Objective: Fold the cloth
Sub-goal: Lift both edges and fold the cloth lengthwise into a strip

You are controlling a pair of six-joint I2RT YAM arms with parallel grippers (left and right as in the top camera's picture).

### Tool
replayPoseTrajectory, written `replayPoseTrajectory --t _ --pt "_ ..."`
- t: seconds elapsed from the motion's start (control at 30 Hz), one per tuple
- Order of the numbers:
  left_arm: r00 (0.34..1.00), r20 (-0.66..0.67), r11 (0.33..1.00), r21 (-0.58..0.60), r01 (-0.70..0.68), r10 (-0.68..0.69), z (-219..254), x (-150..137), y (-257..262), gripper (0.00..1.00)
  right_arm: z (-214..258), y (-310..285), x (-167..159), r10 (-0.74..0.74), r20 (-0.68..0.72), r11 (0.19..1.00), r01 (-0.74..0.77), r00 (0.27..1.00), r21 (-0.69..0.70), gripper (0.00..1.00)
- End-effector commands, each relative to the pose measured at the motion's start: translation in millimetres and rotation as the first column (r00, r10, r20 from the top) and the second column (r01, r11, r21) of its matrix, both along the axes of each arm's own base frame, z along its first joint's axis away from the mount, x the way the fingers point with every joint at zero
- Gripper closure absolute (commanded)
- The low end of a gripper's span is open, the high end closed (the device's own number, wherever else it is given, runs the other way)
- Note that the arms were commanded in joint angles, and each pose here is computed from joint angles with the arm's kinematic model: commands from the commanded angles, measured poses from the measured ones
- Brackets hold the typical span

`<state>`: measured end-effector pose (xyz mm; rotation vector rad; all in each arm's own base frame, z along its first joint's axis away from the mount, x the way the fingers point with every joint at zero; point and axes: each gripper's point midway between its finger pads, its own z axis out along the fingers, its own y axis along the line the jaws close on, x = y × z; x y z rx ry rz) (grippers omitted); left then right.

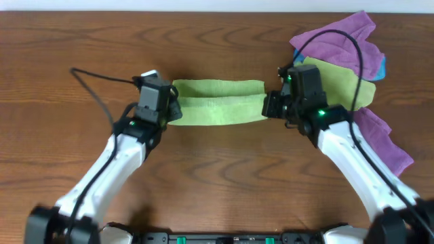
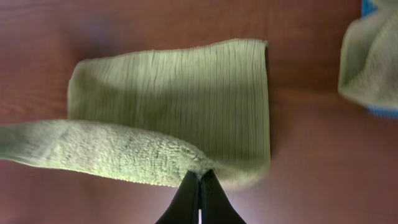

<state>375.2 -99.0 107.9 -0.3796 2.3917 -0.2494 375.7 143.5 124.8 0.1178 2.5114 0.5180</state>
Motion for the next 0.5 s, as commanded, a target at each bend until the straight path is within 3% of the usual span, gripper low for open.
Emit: replayPoseTrajectory --t 0.0,0.23,0.33,0.47 --pt "1.000 0.017 0.998 0.059 0.008 -0.009 -14.9 18.5 5.9 0.94 -16.3 -2.3 16.6 -0.005 0.012 0.999 0.005 1.000 -0.033 0.99" --pt "0.990 0.138 1.000 -0.001 0.030 -0.030 -25.9 65.1 5.9 0.94 -29.0 -6.3 52.9 -0.058 0.110 0.996 0.066 0.992 -0.063 0.98" --pt "0.986 0.134 0.992 -0.058 0.112 -0.104 -29.3 67.5 -7.9 0.94 -31.4 -9.1 58.0 -0.073 0.125 0.994 0.083 0.990 -0.076 0.98" --pt "0.978 0.156 0.989 -0.021 0.145 -0.140 -22.8 71.1 -10.2 0.94 -27.1 -7.8 61.8 -0.074 0.147 0.994 0.084 0.986 -0.068 0.98"
